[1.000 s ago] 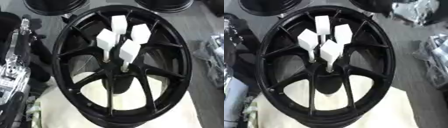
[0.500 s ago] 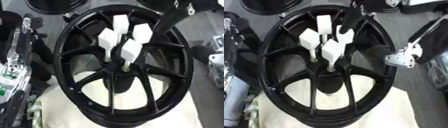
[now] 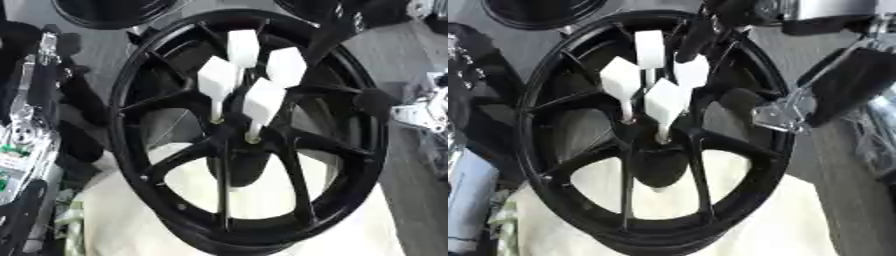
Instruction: Pull the pin out of the wheel hub.
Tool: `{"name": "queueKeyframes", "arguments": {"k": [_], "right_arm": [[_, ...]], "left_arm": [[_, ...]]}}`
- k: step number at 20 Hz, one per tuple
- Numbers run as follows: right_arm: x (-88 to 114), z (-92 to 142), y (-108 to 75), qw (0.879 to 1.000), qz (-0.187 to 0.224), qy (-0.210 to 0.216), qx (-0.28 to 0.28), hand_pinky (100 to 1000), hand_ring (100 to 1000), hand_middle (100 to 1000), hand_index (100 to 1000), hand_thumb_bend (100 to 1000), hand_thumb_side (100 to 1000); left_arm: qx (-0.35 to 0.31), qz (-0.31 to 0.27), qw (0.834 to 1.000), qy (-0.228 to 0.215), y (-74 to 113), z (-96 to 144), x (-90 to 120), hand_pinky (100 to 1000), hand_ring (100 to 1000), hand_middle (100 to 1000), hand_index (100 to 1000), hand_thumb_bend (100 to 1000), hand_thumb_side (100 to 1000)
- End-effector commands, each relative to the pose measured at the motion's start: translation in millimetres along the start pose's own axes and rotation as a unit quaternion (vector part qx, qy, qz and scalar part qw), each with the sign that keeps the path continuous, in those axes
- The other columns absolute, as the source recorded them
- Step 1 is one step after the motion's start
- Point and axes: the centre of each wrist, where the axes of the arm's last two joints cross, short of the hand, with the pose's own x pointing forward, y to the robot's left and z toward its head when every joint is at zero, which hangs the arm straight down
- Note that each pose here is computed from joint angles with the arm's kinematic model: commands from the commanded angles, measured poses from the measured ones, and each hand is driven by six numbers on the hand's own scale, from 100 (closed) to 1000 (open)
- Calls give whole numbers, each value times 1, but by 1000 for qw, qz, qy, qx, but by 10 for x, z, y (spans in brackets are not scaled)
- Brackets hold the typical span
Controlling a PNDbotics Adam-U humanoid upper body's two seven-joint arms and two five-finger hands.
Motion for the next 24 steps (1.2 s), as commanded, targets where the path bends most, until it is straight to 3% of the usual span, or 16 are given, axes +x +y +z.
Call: {"name": "queueKeyframes", "arguments": {"k": [1, 11, 19, 24], "right_arm": [[38, 16, -42, 999, 11, 30, -10, 789, 787, 770, 872, 100, 361], [-379, -171, 61, 994, -13, 106, 0, 788, 771, 764, 874, 120, 392], [-476, -249, 24, 991, -11, 127, -43, 796, 749, 749, 879, 207, 408], [-535, -312, 51, 991, -4, 127, -41, 807, 762, 757, 885, 236, 420]], "left_arm": [[13, -1, 1000, -16, 75, -49, 93, 666, 843, 730, 714, 100, 862], [33, 4, 999, -11, 122, -63, 57, 666, 842, 728, 713, 101, 864], [35, 10, 999, -11, 108, -78, 52, 666, 842, 728, 713, 104, 864], [34, 13, 999, -17, 91, -86, 76, 666, 842, 728, 713, 103, 857]]}}
